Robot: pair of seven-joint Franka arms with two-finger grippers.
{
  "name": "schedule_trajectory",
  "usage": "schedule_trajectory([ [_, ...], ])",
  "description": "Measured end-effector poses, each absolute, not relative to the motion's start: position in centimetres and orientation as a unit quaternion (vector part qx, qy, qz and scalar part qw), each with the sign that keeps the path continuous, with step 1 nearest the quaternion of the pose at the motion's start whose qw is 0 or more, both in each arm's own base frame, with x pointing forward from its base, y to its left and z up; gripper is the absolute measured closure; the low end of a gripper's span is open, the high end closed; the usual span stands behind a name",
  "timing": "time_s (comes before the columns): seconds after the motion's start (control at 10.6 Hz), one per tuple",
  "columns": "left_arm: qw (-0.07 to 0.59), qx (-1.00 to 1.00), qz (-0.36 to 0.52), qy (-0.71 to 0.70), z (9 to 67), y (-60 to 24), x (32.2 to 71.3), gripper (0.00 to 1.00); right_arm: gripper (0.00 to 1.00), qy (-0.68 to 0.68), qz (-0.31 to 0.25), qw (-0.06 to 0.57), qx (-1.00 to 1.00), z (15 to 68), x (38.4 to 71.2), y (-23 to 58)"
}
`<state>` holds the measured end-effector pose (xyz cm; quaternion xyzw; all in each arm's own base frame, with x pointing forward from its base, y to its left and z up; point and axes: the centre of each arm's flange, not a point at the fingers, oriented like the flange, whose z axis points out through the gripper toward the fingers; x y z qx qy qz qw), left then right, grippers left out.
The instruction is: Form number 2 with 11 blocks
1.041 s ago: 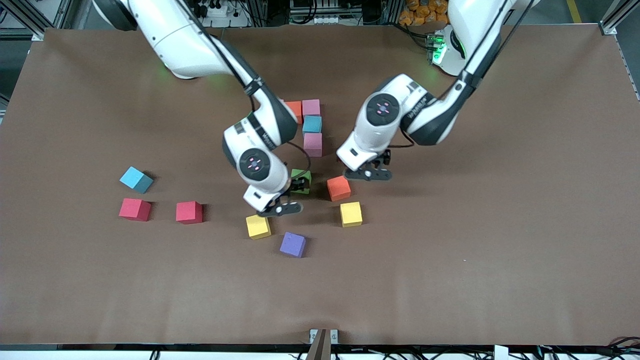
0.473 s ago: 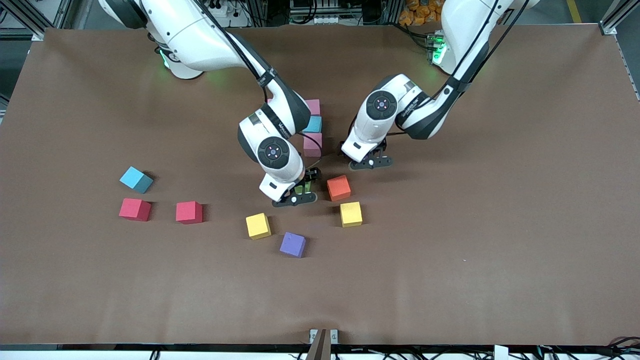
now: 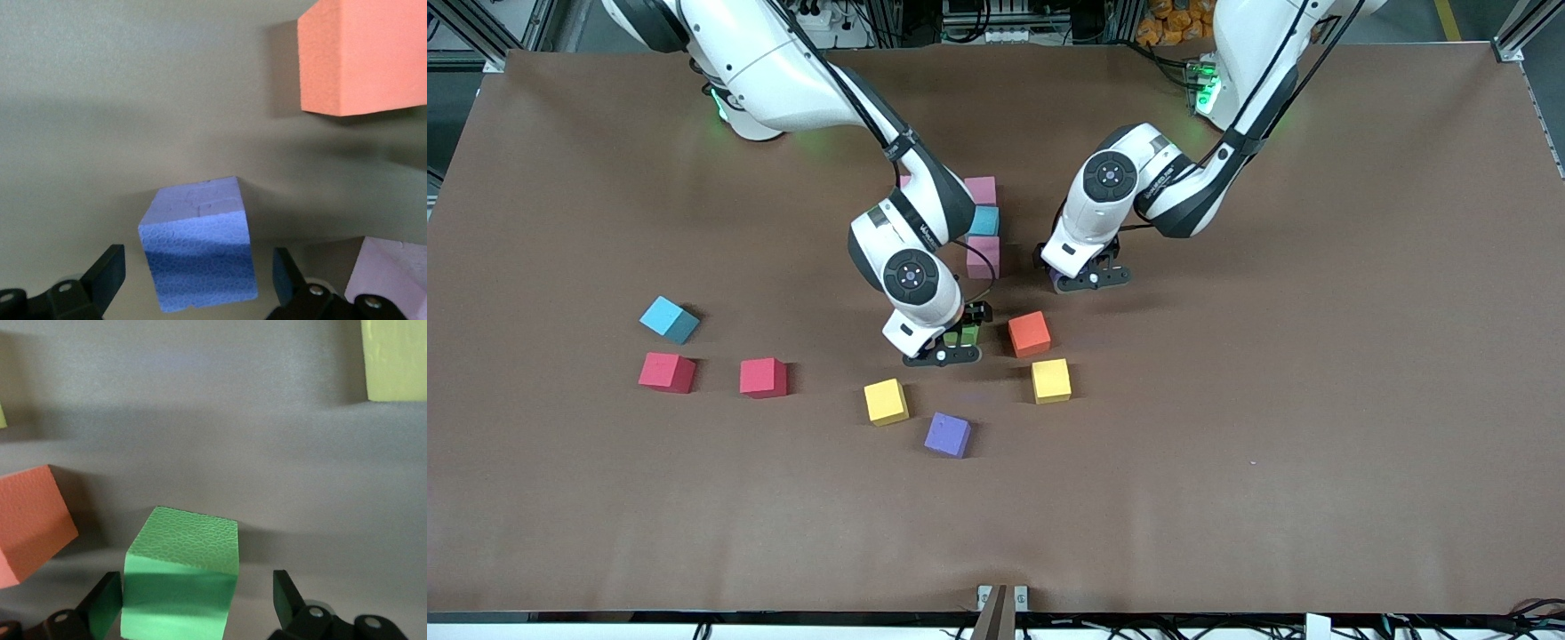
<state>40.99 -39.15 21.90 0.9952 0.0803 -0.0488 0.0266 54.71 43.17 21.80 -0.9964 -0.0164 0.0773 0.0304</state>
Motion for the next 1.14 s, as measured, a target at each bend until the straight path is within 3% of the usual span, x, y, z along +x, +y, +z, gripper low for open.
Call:
schedule_trajectory([
  [0.38,0.041,0.995,-0.042,0.087,20.4,-38.7,39.5,0.04,0.00,0.002,0.076,0.030,-0.997,21.6,54.6,43.2],
  [0.57,0.042,0.994,-0.042,0.087,20.0,-38.5,39.1,0.10,0.00,0.010,0.075,0.030,-0.997,21.0,54.3,43.1],
  [0.66,0.043,0.994,-0.042,0.090,20.0,-38.5,39.1,0.28,0.00,0.015,0.074,0.030,-0.997,20.4,54.0,42.9],
  [0.76,0.043,0.994,-0.041,0.095,20.1,-38.5,39.1,0.38,0.01,0.018,0.075,0.029,-0.997,19.8,53.8,42.8],
  [1.04,0.044,0.993,-0.041,0.098,20.2,-38.6,39.1,0.46,0.39,0.038,0.075,0.032,-0.996,19.8,53.2,43.5],
  [1.14,0.045,0.993,-0.040,0.103,20.2,-38.6,39.1,0.46,0.39,0.034,0.074,0.035,-0.996,20.0,52.8,44.1],
])
